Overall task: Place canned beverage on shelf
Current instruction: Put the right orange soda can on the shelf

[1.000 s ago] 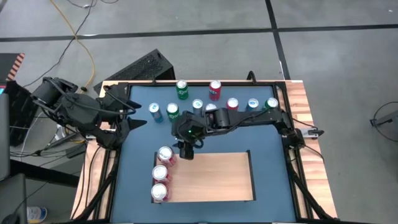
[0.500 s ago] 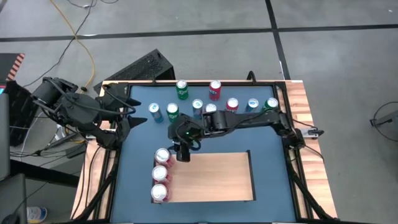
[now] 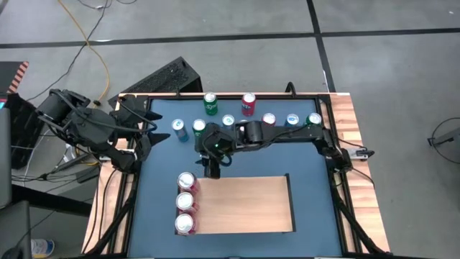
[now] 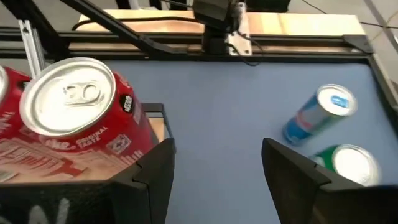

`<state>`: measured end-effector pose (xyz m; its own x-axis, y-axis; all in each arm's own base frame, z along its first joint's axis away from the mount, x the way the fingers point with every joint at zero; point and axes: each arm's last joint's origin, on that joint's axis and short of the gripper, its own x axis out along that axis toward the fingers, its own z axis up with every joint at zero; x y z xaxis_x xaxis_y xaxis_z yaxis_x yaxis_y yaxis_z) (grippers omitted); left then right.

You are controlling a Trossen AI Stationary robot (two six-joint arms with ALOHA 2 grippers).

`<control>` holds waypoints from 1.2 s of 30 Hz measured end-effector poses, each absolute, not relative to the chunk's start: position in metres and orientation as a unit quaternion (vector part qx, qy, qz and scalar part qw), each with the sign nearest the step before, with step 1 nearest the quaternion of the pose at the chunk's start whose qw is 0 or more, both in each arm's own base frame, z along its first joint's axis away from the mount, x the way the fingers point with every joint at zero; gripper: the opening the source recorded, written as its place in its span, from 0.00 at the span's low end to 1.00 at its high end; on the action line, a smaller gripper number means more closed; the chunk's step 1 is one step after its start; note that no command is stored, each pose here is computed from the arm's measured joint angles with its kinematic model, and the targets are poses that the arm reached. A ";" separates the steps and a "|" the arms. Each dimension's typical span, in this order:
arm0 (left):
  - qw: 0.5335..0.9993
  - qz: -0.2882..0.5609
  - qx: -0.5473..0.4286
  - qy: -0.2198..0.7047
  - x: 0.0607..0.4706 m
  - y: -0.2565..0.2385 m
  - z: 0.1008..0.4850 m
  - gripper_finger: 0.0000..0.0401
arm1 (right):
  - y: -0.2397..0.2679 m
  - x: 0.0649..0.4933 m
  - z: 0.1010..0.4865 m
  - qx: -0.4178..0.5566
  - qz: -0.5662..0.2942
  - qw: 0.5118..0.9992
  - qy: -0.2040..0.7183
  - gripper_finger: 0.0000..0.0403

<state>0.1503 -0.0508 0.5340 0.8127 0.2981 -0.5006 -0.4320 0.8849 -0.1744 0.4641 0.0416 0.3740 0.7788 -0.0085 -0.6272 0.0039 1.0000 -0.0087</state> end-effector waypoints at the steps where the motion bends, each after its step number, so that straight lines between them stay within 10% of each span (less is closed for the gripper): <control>1: 0.941 0.194 -0.141 0.237 0.150 -0.051 0.534 0.77 | 0.041 0.461 0.377 -0.003 -0.004 0.943 0.333 0.57; 24: 0.929 0.211 -0.113 0.282 0.162 -0.023 0.528 0.77 | -0.077 0.358 0.401 0.010 -0.209 0.804 0.556 0.57; 36: 0.944 0.165 -0.058 0.279 0.166 0.007 0.535 0.77 | -0.134 0.347 0.402 0.001 -0.172 0.815 0.553 0.57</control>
